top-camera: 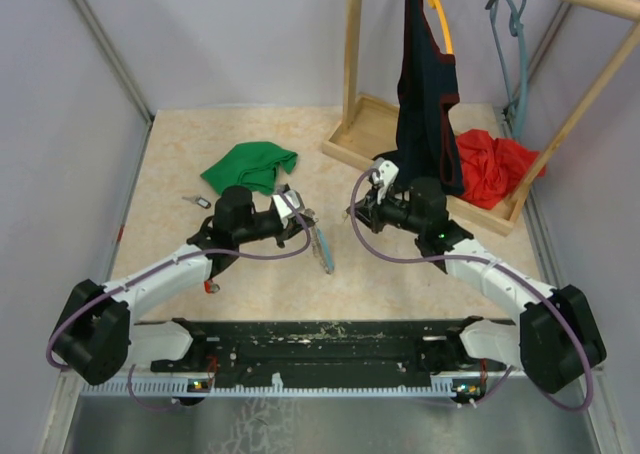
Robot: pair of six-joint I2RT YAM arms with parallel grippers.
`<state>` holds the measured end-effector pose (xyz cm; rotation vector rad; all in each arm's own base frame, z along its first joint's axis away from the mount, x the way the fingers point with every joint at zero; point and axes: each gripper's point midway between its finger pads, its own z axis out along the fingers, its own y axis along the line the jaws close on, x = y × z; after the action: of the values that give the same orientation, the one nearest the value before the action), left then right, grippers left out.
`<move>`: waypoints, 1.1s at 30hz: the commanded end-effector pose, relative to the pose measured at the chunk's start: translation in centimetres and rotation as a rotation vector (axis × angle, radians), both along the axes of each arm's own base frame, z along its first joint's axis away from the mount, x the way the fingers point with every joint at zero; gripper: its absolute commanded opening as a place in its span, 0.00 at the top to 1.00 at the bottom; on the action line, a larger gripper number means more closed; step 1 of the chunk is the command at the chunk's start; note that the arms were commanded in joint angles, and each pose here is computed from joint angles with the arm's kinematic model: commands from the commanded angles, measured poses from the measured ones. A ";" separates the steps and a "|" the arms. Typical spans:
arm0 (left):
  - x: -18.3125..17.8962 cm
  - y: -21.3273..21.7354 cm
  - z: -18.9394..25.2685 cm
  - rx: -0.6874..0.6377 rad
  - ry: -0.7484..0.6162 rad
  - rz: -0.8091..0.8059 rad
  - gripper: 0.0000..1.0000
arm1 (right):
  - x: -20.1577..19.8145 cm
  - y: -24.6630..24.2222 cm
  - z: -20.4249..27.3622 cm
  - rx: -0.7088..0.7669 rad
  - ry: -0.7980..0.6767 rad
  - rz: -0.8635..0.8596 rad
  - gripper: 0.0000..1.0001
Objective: Put the keys on the keyring
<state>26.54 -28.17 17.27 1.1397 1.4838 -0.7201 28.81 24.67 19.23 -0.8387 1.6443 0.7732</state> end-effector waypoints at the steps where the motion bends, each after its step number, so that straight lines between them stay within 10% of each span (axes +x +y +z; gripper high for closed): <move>1: 0.0 -0.5 1.9 -0.031 -0.033 -0.017 1.00 | -0.2 0.3 1.4 0.055 0.084 -0.013 1.00; 10: 0.0 -0.3 2.0 -0.037 -0.042 -0.009 1.00 | -1.7 -4.2 -5.3 -0.200 0.410 -0.351 1.00; 33: 0.0 -0.2 1.4 -0.018 -0.027 -0.009 1.00 | 5.8 -3.1 -12.9 -0.367 0.411 -0.628 0.95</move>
<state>26.53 -28.12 17.22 1.1378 1.4911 -0.7206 31.94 19.70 3.36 -0.4145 2.4034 0.1643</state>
